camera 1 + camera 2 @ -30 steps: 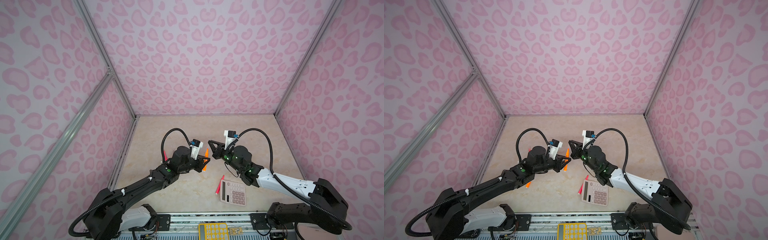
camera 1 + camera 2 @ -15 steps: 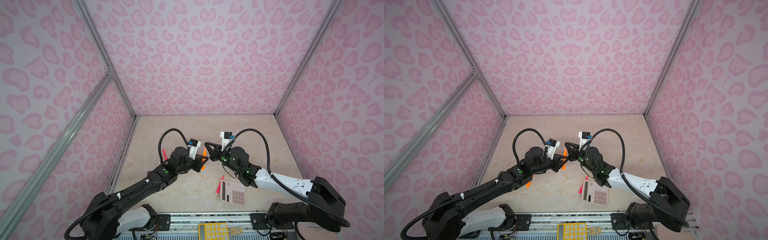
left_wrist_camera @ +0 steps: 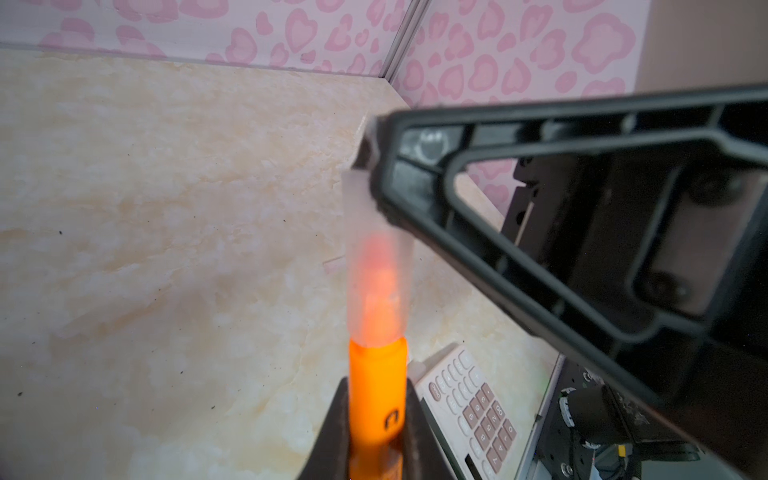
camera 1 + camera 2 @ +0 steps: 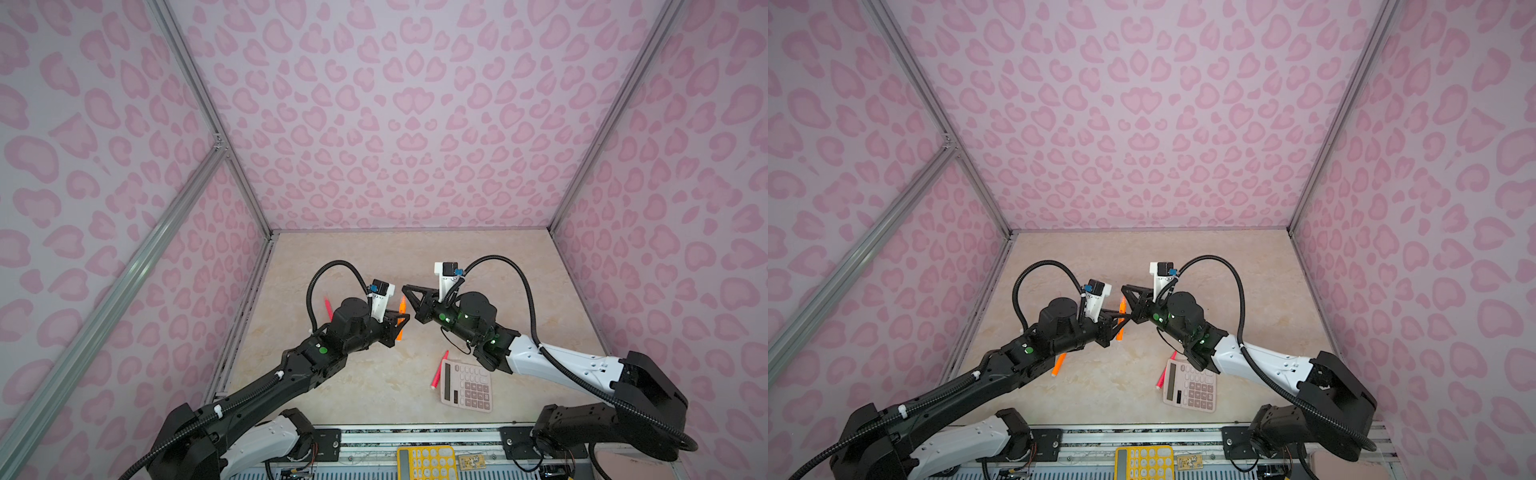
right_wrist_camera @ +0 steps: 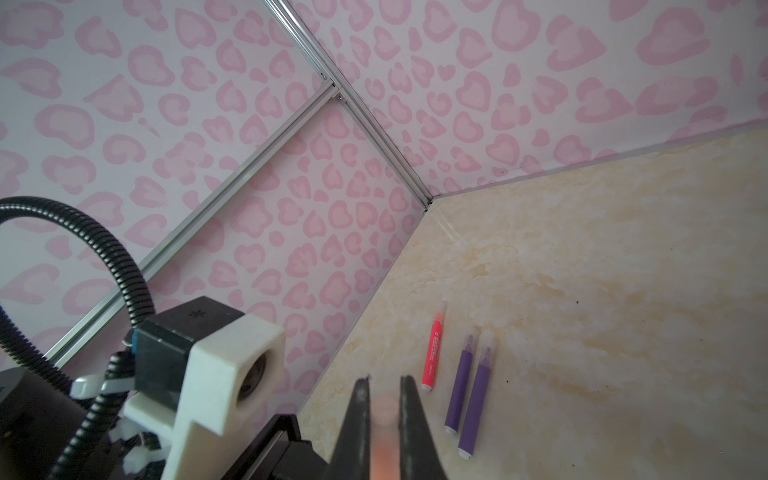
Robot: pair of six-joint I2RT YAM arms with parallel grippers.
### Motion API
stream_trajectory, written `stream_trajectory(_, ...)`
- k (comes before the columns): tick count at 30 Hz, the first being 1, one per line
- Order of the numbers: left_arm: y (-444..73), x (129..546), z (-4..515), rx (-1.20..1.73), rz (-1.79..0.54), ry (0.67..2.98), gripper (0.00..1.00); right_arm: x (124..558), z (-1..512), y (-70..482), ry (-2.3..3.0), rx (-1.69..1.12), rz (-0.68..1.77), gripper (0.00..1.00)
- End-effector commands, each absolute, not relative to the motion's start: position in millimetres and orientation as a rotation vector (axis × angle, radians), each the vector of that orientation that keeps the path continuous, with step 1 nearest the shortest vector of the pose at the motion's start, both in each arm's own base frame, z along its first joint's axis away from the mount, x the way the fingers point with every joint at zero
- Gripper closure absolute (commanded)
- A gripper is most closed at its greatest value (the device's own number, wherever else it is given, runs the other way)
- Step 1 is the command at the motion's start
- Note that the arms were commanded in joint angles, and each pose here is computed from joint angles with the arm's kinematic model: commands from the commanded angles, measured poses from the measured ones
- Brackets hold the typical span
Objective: Insert the pens into the pen caps
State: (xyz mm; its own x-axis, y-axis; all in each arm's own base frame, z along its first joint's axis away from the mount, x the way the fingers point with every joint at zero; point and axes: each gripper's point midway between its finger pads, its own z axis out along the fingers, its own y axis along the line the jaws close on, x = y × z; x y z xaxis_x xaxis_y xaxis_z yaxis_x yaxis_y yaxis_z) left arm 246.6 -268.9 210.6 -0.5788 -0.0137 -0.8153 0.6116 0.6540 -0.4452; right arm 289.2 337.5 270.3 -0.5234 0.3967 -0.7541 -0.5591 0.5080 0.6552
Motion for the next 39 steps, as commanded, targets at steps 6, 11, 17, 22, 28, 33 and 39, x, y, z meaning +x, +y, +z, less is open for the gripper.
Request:
stream_trajectory(6, -264, 243, 235, 0.459, -0.956, 1.917, 0.97, 285, 276, 344, 1.707, -0.177, 1.282, 1.0)
stream_trajectory(11, -240, 254, 237, 0.368, -0.808, 1.931, 0.97, 289, 267, 342, 1.786, -0.138, 1.179, 1.0)
stream_trajectory(17, -228, 263, 232, 0.31, -0.709, 1.962, 0.97, 283, 269, 341, 1.805, -0.141, 1.059, 1.0)
stream_trajectory(22, -230, 266, 226, 0.311, -0.701, 1.983, 0.97, 281, 269, 348, 1.814, -0.17, 1.038, 1.0)
stream_trajectory(28, -237, 260, 231, 0.351, -0.753, 1.955, 0.97, 282, 268, 355, 1.807, -0.19, 1.048, 1.0)
stream_trajectory(33, -243, 254, 233, 0.393, -0.797, 1.942, 0.97, 284, 273, 349, 1.778, -0.174, 1.045, 1.0)
stream_trajectory(39, -242, 259, 228, 0.37, -0.772, 1.963, 0.97, 282, 278, 336, 1.756, -0.148, 1.023, 1.0)
